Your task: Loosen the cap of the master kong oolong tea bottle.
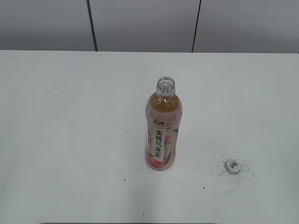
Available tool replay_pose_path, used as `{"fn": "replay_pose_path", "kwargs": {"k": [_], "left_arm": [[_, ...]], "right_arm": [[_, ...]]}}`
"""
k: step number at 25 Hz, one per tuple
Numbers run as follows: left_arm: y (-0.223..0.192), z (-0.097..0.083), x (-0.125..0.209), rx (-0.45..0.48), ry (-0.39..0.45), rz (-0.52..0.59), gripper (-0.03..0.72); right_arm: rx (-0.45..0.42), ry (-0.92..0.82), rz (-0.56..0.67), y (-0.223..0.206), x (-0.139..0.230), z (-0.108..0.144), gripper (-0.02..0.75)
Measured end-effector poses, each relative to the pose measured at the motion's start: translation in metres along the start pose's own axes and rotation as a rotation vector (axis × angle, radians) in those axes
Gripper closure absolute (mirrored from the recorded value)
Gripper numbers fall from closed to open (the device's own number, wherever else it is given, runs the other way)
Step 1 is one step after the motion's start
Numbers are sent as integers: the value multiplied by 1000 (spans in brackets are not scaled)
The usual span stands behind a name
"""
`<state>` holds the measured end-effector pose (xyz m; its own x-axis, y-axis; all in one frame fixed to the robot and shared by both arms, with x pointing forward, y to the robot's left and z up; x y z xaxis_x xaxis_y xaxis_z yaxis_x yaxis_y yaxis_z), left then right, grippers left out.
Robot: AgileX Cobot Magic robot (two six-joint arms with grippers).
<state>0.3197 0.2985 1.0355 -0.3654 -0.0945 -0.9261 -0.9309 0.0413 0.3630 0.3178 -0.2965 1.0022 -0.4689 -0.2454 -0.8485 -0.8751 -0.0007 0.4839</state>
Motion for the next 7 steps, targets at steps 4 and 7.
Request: {"fn": "replay_pose_path", "kwargs": {"k": [4, 7], "left_arm": [[0, 0, 0, 0, 0, 0, 239], [0, 0, 0, 0, 0, 0, 242]], "right_arm": [[0, 0, 0, 0, 0, 0, 183], [0, 0, 0, 0, 0, 0, 183]]}}
Point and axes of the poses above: a point on each arm's last joint axis where the gripper is mounted, y pointing back along that axis away from the gripper, z along the wrist's bending axis when the last joint is at zero, x = y × z, the point moved 10 cm from there along -y, pointing out along that axis toward the gripper, and after that the axes turned 10 degrees about y, right-handed, at the moved point
